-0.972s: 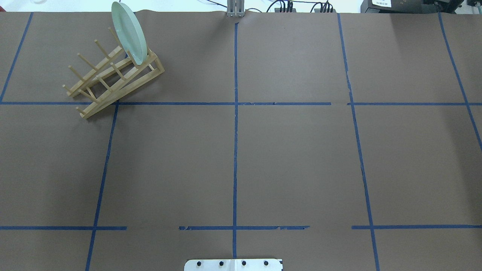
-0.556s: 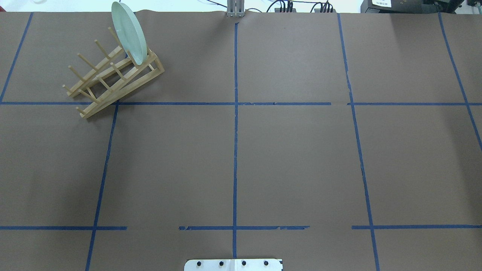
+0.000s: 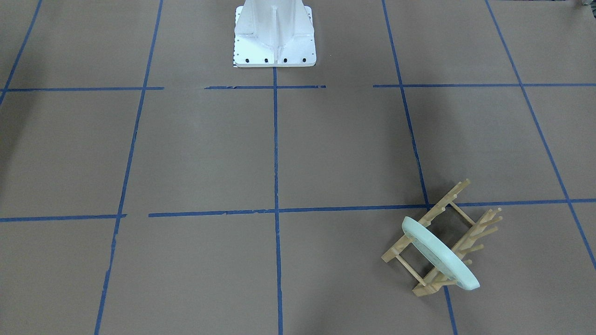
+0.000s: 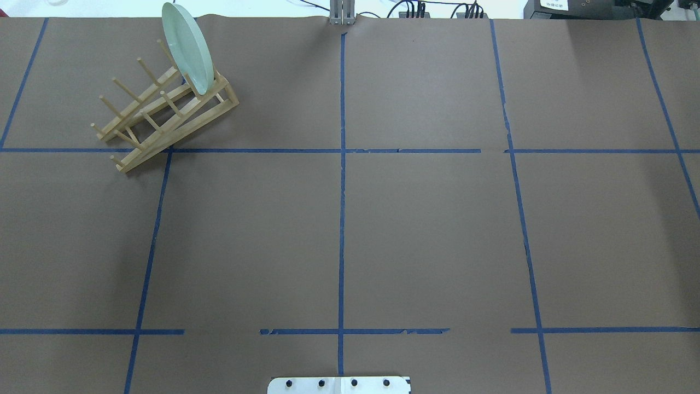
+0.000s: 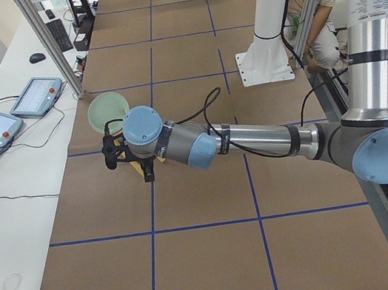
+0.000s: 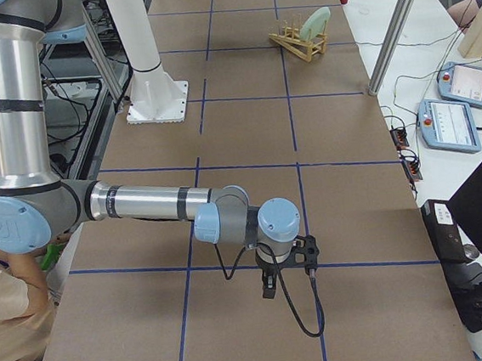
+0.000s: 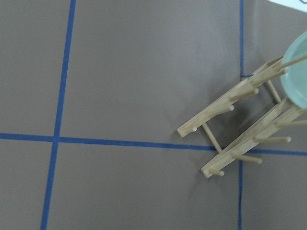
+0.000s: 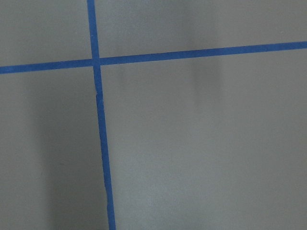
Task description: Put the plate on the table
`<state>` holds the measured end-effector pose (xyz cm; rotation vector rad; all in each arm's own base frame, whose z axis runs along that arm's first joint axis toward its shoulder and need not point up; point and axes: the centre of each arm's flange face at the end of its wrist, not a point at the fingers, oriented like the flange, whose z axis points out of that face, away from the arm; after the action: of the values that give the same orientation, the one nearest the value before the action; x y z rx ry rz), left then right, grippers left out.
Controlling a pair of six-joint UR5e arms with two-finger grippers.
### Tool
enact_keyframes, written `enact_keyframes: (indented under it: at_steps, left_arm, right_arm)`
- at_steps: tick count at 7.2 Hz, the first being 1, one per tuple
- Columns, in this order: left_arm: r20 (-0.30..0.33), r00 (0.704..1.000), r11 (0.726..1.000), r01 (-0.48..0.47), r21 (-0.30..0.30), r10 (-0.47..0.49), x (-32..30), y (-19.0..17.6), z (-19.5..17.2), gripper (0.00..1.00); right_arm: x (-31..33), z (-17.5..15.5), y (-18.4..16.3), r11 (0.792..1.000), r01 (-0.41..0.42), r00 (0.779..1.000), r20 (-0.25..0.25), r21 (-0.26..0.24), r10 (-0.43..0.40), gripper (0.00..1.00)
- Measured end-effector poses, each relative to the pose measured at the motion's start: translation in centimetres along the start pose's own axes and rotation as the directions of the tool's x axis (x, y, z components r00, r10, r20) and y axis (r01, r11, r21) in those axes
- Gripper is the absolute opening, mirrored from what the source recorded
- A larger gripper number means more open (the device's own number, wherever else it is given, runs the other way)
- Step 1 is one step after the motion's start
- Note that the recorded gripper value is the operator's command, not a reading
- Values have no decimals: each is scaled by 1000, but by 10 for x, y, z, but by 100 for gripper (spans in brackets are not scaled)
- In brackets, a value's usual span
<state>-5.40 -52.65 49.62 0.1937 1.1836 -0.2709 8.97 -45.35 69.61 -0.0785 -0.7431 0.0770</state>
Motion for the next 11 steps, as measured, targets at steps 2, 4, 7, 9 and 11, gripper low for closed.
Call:
enact_keyframes:
  at_steps: [2,4,7,9,11]
  left_arm:
    - [-84,990,984,123,127,-113,48,-25,8,100]
    - [-179,968,945,216,246,-174,111,-29,61,100]
    - [-401,873,882,396,256,-276,193,-30,153,100]
    - [-467,851,898,377,225,-240,198,-40,194,100]
    - [-490,823,885,424,191,-288,211,-43,219,100]
  right_arm:
    - [0,0,0,1000,0,1000,0,0,0,100]
    - [0,0,0,1000,0,1000,0,0,0,100]
    - [0,0,0,1000,0,1000,0,1,0,100]
    - [0,0,0,1000,0,1000,0,0,0,100]
    - [0,0,0,1000,0,1000,0,0,0,100]
